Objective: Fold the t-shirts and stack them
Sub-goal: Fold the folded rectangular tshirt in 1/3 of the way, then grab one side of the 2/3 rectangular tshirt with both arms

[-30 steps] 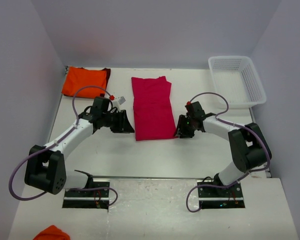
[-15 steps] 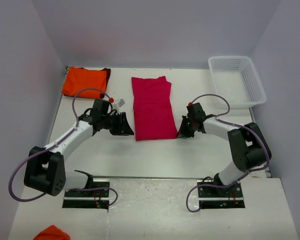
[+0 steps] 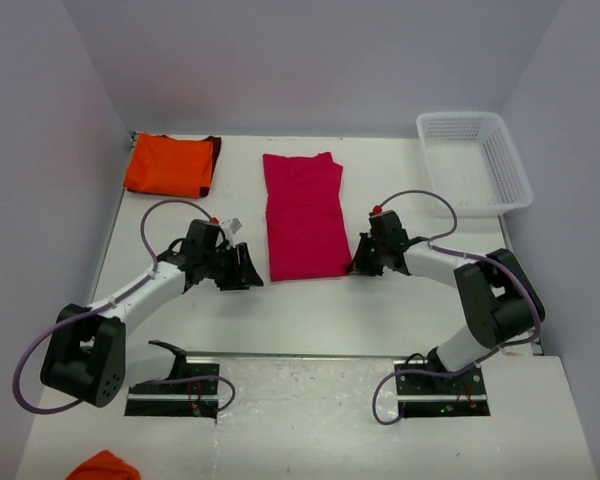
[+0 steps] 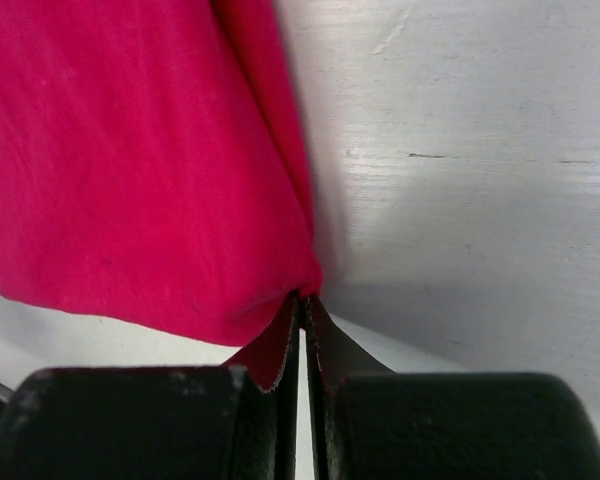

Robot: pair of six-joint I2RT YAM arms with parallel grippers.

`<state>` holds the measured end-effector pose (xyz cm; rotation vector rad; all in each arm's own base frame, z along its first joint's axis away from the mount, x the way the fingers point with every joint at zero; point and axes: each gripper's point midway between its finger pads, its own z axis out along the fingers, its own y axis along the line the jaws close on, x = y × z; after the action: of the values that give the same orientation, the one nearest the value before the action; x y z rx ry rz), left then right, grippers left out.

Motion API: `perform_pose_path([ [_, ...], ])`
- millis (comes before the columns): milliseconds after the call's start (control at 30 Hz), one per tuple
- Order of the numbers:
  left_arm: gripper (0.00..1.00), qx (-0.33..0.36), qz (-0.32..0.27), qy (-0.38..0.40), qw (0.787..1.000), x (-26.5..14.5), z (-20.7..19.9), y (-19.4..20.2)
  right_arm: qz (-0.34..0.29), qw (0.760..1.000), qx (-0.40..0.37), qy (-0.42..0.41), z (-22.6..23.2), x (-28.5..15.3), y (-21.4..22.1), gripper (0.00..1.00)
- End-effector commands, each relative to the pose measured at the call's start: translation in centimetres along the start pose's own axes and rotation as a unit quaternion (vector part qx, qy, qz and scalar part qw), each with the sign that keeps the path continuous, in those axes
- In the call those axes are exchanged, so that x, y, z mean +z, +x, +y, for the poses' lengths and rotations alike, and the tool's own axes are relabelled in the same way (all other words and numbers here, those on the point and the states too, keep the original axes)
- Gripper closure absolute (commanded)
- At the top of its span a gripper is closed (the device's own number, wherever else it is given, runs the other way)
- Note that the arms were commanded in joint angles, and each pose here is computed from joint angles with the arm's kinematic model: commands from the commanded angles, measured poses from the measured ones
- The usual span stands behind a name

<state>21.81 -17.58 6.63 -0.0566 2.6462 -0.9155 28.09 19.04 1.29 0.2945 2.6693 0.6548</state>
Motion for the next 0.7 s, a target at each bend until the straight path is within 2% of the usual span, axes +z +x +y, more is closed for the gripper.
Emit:
perform_pose_path([
  [0, 0.5, 0.013, -0.065, -0.032, 0.997, 0.6, 0.1, -2.5, -0.015, 0.999, -0.017, 0.04, -1.3, 0.4, 0.3, 1.0],
  [133, 0.5, 0.005, -0.075, -0.037, 0.996, 1.7, 0.0, -2.6, -0.022, 0.999, -0.025, 0.039, -0.9, 0.0, 0.2, 1.0],
  [267, 0.51, -0.032, -0.099, -0.044, 0.994, 2.7, 0.3, -3.0, -0.029, 0.998, -0.033, 0.037, -0.2, -0.4, 0.2, 1.0],
  [433, 0.67, -0.097, -0.137, -0.075, 0.983, 3.2, 2.0, -2.5, -0.033, 0.998, -0.043, 0.038, 0.3, -0.5, 0.6, 1.0],
  [600, 0.66, -0.118, -0.18, -0.053, 0.975, 3.0, 2.1, -2.2, -0.029, 0.998, -0.048, 0.035, 0.8, -0.1, 0.8, 1.0],
  [667, 0.62, -0.119, -0.188, -0.034, 0.974, 3.1, 1.6, -2.4, -0.027, 0.998, -0.051, 0.034, 1.0, 0.1, 0.9, 1.0],
])
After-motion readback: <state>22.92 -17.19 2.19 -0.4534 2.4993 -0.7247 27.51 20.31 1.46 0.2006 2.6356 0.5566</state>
